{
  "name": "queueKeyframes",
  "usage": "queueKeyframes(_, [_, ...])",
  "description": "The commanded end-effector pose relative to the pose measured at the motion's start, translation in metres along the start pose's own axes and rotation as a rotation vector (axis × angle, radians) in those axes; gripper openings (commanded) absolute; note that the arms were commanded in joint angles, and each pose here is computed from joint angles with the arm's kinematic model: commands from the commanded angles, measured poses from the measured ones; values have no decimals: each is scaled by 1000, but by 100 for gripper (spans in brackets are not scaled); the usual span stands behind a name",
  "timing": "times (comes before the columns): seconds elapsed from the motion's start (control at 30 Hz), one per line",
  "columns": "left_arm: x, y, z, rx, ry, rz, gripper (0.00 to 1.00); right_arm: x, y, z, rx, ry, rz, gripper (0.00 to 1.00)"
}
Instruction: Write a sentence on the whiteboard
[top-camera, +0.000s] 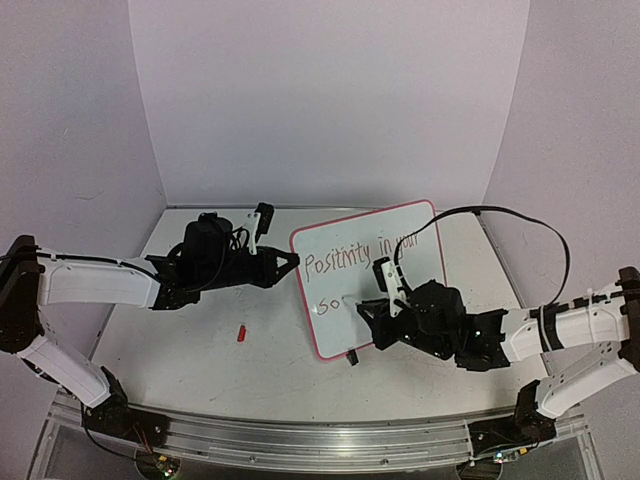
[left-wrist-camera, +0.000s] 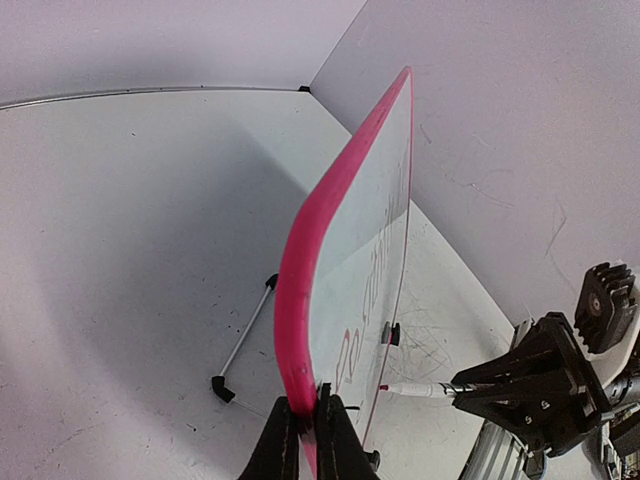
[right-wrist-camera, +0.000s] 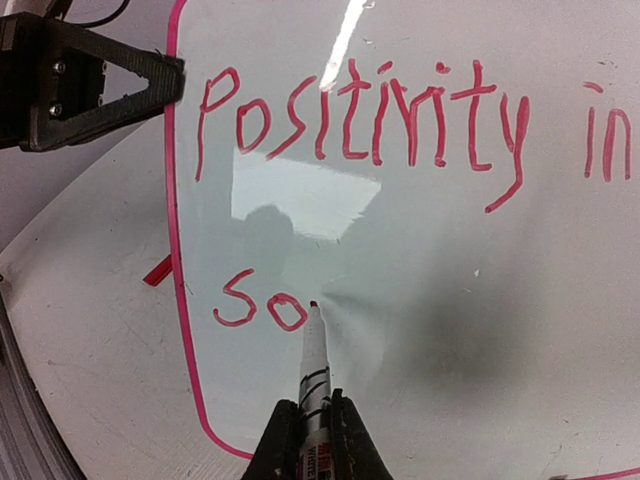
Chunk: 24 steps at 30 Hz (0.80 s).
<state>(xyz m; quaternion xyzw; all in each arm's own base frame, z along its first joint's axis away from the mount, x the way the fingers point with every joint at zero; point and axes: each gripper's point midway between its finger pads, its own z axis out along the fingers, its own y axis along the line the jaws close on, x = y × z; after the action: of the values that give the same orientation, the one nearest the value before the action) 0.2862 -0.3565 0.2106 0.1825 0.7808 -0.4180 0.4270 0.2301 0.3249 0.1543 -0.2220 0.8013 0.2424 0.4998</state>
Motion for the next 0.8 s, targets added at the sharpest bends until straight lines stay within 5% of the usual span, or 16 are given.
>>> queueKeyframes(0.0, [-5,6,2,-43,-6,43,0,-17,6,5,-6,-42,8,0])
queueKeyframes(0.77, [-6,5,1,-40,-6,46,0,-22,2,12,33,-63,9,0])
